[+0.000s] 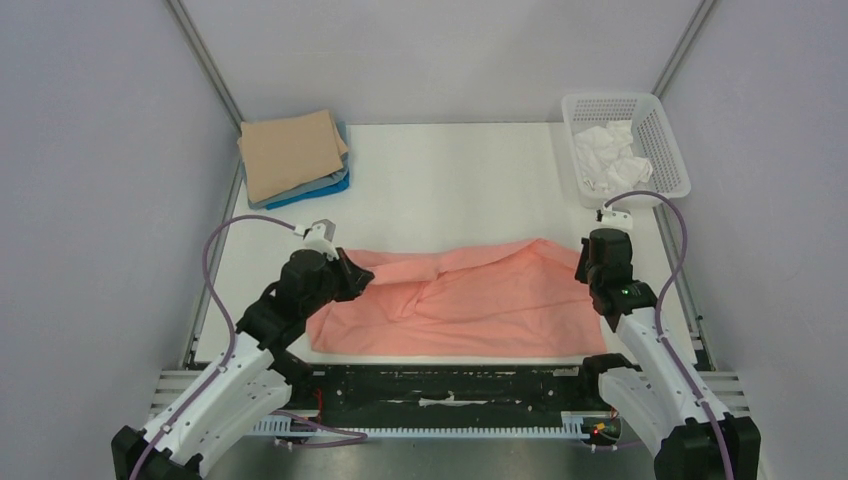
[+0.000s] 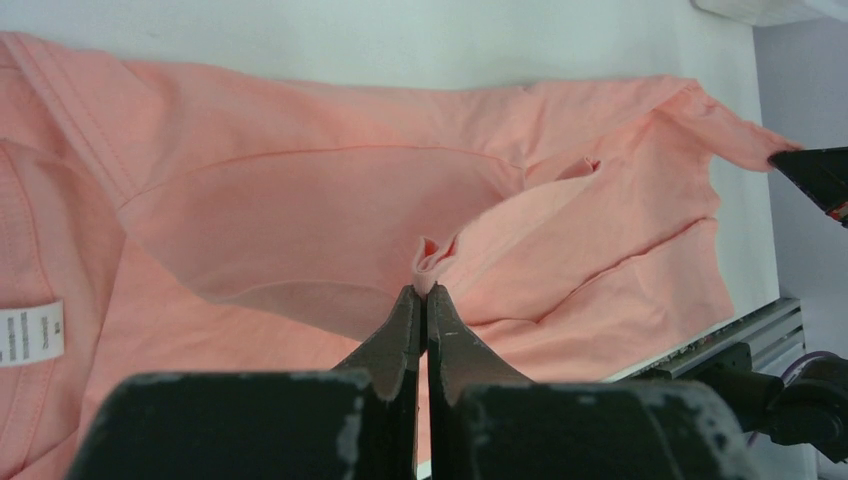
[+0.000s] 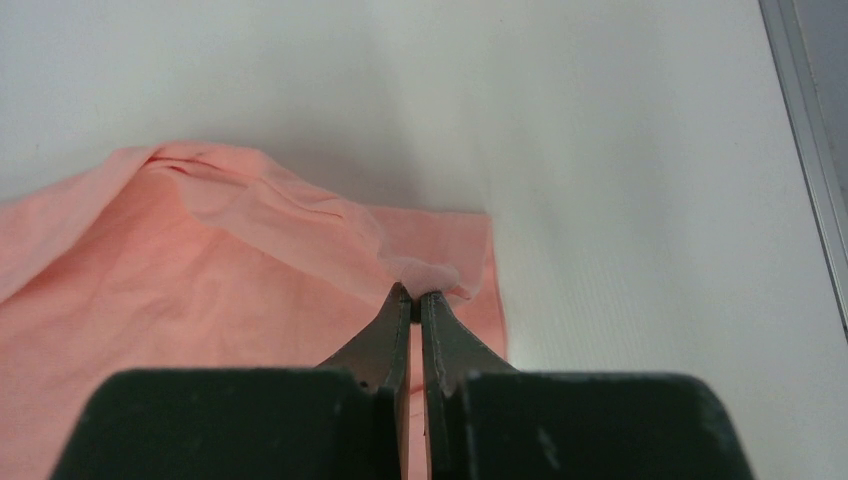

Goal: Fold and stack the t-shirts
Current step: Fold the other side of the tshirt into a rectangle

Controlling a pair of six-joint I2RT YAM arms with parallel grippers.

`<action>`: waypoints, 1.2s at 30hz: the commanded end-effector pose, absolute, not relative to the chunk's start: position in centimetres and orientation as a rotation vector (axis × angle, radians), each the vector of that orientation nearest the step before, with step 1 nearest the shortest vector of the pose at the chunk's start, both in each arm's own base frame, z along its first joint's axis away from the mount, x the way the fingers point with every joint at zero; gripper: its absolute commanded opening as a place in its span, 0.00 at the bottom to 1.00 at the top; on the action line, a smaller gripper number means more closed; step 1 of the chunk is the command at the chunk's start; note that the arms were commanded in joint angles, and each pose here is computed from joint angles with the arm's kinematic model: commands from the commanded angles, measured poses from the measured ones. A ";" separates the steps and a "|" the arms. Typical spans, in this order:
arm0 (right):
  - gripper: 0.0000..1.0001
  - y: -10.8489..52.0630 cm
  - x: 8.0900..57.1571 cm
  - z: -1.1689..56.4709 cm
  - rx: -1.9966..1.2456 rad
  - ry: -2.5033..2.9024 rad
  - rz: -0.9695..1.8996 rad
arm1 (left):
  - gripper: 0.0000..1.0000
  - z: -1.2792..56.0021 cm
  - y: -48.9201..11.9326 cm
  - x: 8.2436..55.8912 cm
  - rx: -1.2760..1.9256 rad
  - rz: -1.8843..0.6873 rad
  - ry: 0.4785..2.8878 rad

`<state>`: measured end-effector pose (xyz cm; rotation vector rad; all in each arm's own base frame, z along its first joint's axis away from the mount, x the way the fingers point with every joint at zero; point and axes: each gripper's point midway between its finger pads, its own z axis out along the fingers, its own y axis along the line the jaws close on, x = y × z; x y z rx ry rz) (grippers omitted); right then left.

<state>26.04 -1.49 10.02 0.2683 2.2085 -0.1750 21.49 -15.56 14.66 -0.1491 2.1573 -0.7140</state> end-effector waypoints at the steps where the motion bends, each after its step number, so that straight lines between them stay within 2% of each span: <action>1: 0.00 -2.4 25.5 11.5 0.318 2.159 -0.215 | 0.02 13.9 -13.8 20.3 -0.287 -0.674 2.174; 20: 0.03 -4.2 23.2 10.0 0.440 2.069 -0.275 | 0.02 11.9 -11.6 17.5 -0.467 -0.686 2.172; 25: 0.12 -4.7 22.3 8.3 0.521 2.104 -0.304 | 0.02 11.0 -11.3 16.9 -0.507 -0.676 2.209; 26: 0.17 -5.0 22.0 8.2 0.557 2.102 -0.326 | 0.03 10.9 -11.6 16.7 -0.509 -0.693 2.220; 28: 0.27 -5.9 21.6 8.4 0.635 2.080 -0.371 | 0.14 10.3 -11.8 16.0 -0.519 -0.709 2.259; 31: 0.43 -7.0 21.0 9.4 0.727 2.015 -0.422 | 0.21 9.2 -12.0 14.8 -0.547 -0.728 2.318; 33: 0.72 -7.4 20.9 10.1 0.754 1.966 -0.423 | 0.41 8.8 -12.5 14.3 -0.582 -0.773 2.341; 34: 0.91 -7.6 20.8 10.4 0.762 1.944 -0.427 | 0.56 8.9 -13.2 13.8 -0.574 -0.829 2.356; 35: 0.98 -7.8 20.7 10.8 0.775 1.922 -0.427 | 0.72 9.0 -13.6 13.7 -0.574 -0.867 2.358; 36: 0.98 -8.0 20.6 11.2 0.790 1.899 -0.434 | 0.77 9.4 -14.2 13.6 -0.558 -0.910 2.355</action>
